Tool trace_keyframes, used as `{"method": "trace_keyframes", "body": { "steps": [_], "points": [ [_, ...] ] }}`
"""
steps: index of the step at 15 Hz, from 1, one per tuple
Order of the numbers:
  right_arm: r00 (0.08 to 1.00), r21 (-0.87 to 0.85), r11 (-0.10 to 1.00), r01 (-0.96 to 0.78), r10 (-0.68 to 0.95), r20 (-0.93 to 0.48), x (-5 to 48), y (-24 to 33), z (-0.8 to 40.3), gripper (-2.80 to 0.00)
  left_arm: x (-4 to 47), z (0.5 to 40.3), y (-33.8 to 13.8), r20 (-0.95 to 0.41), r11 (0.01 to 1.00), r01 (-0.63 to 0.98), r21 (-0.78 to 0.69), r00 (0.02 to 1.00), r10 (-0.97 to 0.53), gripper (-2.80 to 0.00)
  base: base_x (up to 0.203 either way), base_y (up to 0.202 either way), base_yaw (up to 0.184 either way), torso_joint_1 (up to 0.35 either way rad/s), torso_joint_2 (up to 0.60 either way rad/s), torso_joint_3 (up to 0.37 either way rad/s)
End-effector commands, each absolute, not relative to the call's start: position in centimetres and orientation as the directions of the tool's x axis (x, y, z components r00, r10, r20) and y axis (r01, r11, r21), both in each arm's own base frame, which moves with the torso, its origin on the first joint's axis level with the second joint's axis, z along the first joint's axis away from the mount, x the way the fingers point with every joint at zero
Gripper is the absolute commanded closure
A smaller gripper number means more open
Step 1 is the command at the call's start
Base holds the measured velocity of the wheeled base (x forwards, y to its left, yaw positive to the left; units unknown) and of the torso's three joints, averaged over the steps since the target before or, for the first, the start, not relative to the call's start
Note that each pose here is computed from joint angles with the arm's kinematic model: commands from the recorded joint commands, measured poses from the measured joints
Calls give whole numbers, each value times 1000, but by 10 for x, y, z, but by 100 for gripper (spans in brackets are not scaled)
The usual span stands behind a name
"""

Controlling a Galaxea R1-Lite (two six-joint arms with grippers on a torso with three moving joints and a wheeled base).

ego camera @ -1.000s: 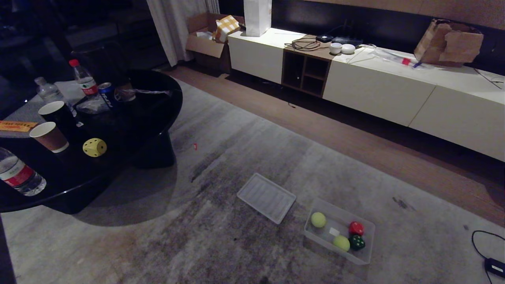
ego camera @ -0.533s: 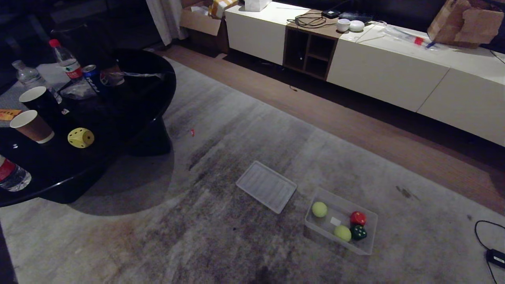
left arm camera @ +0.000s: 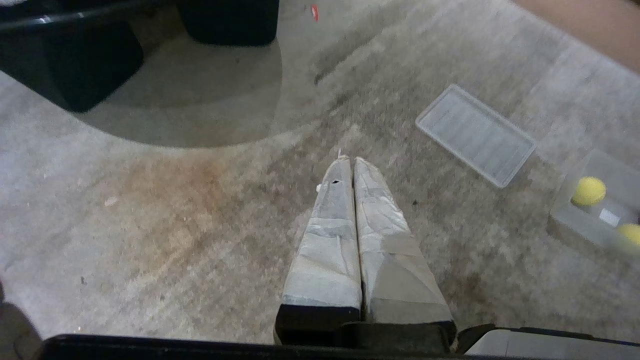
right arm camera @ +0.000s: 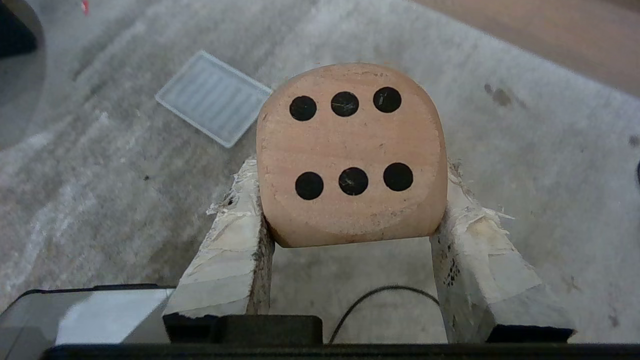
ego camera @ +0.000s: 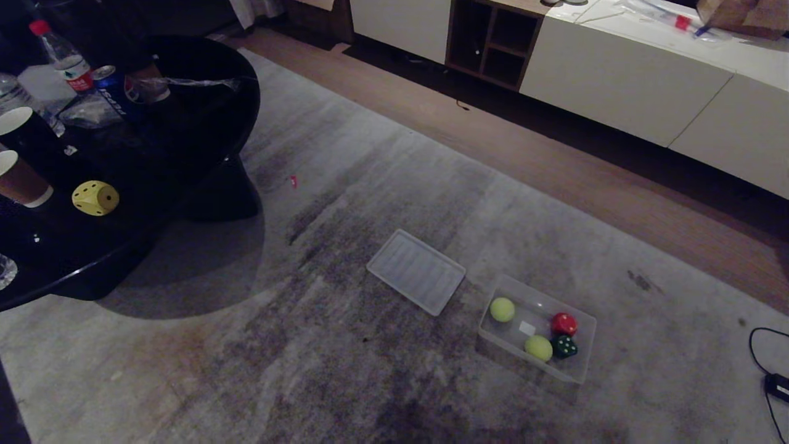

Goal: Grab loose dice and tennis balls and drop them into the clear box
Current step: Put the toys in the box

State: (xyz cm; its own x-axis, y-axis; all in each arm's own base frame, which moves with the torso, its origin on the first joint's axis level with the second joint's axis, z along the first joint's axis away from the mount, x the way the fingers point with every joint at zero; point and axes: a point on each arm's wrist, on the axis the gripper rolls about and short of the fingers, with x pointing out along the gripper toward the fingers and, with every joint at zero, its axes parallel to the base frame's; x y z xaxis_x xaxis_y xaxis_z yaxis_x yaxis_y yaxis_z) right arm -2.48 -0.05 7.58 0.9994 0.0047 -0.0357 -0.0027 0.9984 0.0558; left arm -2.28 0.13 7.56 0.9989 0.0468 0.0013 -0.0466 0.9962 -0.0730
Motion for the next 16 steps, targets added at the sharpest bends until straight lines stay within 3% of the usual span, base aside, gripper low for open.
{"method": "trace_keyframes", "body": {
  "steps": [1, 16],
  "points": [
    [999, 56, 998, -3, 5, -37, -25, 0, 76, 0, -23, 75, 1, -2, 996, -48, -73, 999, 48, 0, 0, 0, 0, 5, 2, -195],
    [999, 56, 998, -2, 5, -38, -25, 0, 76, 0, -23, 75, 1, -2, 996, -48, -73, 999, 48, 0, 0, 0, 0, 3, 4, -197]
  ]
}}
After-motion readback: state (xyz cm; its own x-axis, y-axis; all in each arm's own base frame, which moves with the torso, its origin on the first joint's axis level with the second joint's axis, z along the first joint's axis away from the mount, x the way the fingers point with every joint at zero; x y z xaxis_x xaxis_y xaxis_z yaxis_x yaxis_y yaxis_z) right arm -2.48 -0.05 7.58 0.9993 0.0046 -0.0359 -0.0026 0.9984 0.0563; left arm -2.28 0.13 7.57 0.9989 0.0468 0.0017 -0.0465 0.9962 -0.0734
